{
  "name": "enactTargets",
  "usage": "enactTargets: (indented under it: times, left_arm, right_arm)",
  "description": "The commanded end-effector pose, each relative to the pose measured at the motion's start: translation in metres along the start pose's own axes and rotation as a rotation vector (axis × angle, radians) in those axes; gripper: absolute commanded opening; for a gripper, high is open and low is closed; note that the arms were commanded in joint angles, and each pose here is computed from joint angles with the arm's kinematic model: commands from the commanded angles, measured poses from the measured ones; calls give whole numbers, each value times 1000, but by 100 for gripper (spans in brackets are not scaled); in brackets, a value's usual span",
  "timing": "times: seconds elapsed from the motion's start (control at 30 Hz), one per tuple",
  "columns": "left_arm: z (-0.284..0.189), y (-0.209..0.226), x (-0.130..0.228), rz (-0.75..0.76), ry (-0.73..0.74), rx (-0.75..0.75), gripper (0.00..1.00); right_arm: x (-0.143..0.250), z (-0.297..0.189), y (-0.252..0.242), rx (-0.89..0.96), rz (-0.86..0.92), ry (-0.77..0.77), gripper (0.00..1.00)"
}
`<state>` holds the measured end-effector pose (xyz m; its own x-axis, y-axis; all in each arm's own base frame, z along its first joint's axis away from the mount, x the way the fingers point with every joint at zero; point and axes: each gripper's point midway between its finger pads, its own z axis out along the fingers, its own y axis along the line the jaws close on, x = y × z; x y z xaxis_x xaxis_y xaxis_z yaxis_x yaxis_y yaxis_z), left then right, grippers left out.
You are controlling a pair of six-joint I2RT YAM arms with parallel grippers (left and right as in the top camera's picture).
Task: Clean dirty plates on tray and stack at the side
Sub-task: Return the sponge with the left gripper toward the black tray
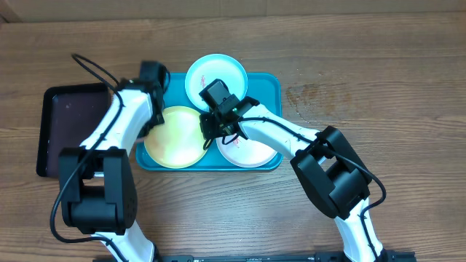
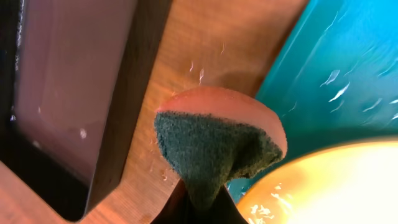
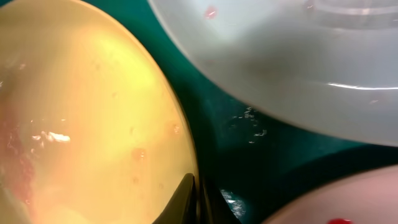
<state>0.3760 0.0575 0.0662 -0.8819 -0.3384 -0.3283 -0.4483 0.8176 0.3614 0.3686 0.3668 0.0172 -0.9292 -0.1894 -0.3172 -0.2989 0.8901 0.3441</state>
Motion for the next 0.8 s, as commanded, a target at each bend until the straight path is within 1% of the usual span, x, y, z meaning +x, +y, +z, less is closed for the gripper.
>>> enactTargets:
  times: [0.0, 0.03, 0.1, 0.2, 0.33, 0.53, 0.63, 0.77]
  left_arm:
    - [-46, -19, -37, -128, -57, 237, 4]
    - [-62, -22, -47, -155, -68, 322, 4]
    - [-83, -17, -60, -194, -87, 422, 4]
    - [-95, 11, -74, -275, -106, 478, 4]
    - [-78, 71, -74, -405, -70, 416, 4]
    - [-35, 146, -49, -573, 60, 307, 4]
    - [-23, 165, -42, -632, 93, 301, 4]
    - [-16, 177, -38, -678, 112, 316, 4]
  right_arm:
    - [-32, -23, 6, 18, -54, -94, 4]
    - [-38, -30, 6, 38, -56, -115, 4]
    - [-48, -42, 3, 99, -75, -152, 4]
    - [-68, -67, 1, 234, -162, -225, 4]
    - [-95, -112, 4, 475, -287, -352, 4]
    - [-120, -175, 31, 788, -476, -537, 4]
    - [-124, -196, 50, 923, -581, -601, 4]
    - [-116, -205, 78, 1013, -759, -590, 4]
